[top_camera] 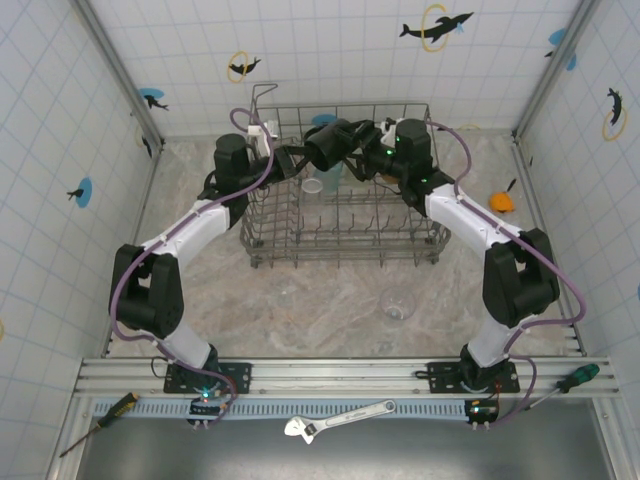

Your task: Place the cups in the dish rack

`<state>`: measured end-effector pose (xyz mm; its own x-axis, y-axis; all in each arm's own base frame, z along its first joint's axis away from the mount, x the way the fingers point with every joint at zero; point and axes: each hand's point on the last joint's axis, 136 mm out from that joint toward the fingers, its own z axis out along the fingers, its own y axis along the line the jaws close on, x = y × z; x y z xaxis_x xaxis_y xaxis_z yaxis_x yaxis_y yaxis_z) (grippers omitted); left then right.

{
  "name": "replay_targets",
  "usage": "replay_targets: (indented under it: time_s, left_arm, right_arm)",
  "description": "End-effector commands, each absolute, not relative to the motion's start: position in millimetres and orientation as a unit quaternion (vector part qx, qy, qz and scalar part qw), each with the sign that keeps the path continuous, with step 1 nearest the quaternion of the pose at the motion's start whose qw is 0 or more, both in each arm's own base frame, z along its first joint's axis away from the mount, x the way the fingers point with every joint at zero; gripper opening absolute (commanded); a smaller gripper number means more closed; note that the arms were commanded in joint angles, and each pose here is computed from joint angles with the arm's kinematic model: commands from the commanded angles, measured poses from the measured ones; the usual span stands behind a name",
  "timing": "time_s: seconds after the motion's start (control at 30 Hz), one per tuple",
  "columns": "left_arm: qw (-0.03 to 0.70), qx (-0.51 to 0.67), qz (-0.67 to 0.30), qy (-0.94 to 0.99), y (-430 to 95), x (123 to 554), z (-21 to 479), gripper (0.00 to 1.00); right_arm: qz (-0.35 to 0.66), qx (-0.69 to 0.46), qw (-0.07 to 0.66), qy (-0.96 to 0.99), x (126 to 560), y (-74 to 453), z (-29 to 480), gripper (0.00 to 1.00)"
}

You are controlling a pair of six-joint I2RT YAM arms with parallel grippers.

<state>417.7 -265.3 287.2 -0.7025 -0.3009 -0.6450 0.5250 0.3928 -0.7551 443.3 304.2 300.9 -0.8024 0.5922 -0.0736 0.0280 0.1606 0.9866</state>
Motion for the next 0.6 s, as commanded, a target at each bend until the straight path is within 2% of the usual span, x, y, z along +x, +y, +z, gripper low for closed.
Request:
replay_targets:
  time_s: [0.0,0.17,0.47,0.53,0.57]
  left_arm:
    - [0.415,0.12,-0.56,0.706,-269,405,331,0.49]
    - [0.41,0.124,-0.557,0.711,-268,400,329,0.7]
    - [0.411,0.125,-0.518,0.74,-259,395,316,0.84]
    - [0.414,0.123,-0.506,0.746,-255,394,315,0.88]
    - [0.416,0.121,-0.499,0.75,-253,393,314,0.93]
  right_arm:
    - [0.632,0.182,0.318,0.683,444,289,355,0.0]
    - [0.627,0.179,0.335,0.68,447,285,355,0.0]
    - [0.597,0.156,0.379,0.69,450,277,353,0.0]
    - [0.582,0.148,0.392,0.697,451,275,351,0.0]
    - [0.573,0.143,0.399,0.702,452,273,349,0.0]
